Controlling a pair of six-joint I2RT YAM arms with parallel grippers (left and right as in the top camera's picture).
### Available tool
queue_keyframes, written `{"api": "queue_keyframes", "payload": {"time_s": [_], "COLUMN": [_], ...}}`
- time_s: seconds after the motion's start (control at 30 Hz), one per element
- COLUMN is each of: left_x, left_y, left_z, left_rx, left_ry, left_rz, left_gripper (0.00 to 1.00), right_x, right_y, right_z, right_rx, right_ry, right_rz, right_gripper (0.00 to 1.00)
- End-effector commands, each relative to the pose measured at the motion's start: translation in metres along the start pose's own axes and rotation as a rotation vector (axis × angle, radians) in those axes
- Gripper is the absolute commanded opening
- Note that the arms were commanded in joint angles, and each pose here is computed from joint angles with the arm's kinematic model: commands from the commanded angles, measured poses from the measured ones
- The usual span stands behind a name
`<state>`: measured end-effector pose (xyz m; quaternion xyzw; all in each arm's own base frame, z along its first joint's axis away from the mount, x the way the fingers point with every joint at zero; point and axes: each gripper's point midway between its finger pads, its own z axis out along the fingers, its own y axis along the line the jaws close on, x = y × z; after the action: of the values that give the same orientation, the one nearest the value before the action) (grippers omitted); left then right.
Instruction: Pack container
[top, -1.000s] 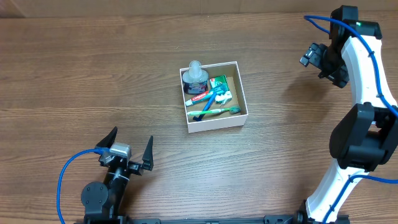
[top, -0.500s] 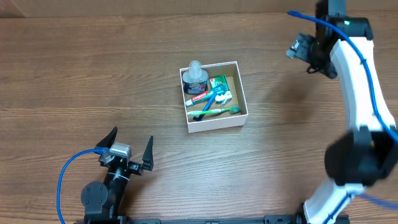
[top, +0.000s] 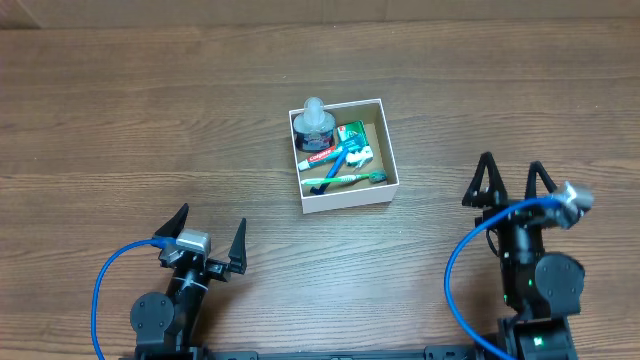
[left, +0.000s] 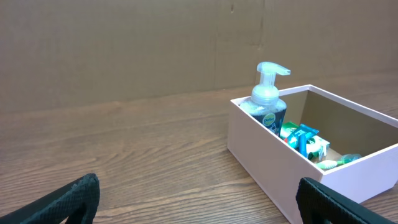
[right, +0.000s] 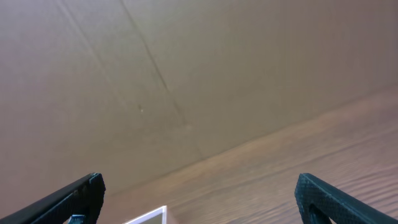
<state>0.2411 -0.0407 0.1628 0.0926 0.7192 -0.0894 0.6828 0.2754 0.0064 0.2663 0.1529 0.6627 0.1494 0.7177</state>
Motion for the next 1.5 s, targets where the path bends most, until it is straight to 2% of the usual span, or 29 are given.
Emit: {"api": "queue_keyframes", "payload": {"time_s": [0.0, 0.2, 0.53, 0.8, 0.9, 1.47], "left_x": [0.000, 0.000, 0.000, 0.000, 0.000, 0.000], "left_y": [0.001, 0.001, 0.001, 0.001, 0.001, 0.001], "left_z": [0.000, 0.000, 0.000, 0.000, 0.000, 0.000], "left_rx": [-0.003, -0.003, -0.003, -0.003, -0.003, -0.003], "left_ry": [-0.006, -0.006, -0.006, -0.006, -0.006, -0.006], "left_rz": [-0.012, -0.012, -0.012, -0.012, -0.012, -0.012], "left_gripper": [1.00, 1.00, 1.00, 1.00, 1.00, 1.00], "right_x": [0.014, 0.053, 0.093, 0.084, 0.090, 0.090], "right_y": [-0.009, -0.020, -0.040, -0.042, -0.031, -0.030], "right_z": [-0.010, -0.022, -0.034, -0.036, -0.037, -0.037], "right_rx": [-0.002, -0.028, 0.010, 0.002, -0.065, -0.070], "right_ry": [-0.014, 0.048, 0.137, 0.101, 0.123, 0.124], "right_rz": [-0.145, -0.157, -0.165, -0.244, -0.287, -0.288], "right_gripper": [1.00, 1.00, 1.00, 1.00, 1.00, 1.00]}}
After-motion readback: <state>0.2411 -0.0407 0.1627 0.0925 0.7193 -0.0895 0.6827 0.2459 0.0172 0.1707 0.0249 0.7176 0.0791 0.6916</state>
